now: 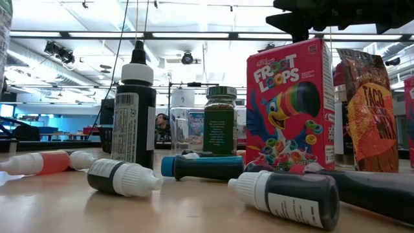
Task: Pick & Place Kitchen Items
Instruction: Put the green cereal box into the transparent bin
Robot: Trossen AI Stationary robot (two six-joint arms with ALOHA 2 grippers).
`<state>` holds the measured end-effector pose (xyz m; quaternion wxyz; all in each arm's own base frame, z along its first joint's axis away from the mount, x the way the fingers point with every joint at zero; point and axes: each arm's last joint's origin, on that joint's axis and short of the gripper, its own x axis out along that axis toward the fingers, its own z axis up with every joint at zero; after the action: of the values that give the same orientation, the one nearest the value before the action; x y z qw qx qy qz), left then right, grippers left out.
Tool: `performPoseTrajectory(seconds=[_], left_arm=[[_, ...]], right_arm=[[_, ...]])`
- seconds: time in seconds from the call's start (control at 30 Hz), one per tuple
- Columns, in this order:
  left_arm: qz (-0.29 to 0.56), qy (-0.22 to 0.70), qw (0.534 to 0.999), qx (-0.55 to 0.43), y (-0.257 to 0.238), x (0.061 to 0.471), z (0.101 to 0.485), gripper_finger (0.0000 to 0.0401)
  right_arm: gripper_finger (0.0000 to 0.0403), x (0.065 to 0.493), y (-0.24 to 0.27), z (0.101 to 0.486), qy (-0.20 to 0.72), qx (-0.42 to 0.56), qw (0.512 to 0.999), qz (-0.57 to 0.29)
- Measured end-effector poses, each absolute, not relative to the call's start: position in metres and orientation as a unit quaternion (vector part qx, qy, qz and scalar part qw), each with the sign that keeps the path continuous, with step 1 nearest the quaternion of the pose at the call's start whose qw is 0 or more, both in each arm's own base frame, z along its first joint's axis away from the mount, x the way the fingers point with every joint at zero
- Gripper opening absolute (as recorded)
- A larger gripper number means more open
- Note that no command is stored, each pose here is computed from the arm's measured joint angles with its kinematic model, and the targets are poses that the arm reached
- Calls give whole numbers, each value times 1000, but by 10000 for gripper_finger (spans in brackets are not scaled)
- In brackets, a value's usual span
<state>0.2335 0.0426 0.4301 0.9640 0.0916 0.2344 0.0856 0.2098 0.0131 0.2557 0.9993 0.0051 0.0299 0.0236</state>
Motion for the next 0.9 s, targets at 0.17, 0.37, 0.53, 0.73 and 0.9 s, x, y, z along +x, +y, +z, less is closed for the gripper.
performPoseTrajectory(seconds=[0.17,0.37,0.53,0.73,0.9], left_arm=[[58,260,962,61,24,226,427,242],[27,291,955,43,6,229,419,242],[1,301,953,15,-13,233,403,242],[-14,317,947,-41,-47,240,363,242],[-39,301,950,-75,-80,246,333,242]], right_arm=[[214,210,13,255,30,-2,999,24],[214,211,13,254,33,-5,999,24],[214,211,13,254,36,-5,999,24],[214,211,13,253,36,-8,999,24],[214,211,13,255,29,-30,999,24]])
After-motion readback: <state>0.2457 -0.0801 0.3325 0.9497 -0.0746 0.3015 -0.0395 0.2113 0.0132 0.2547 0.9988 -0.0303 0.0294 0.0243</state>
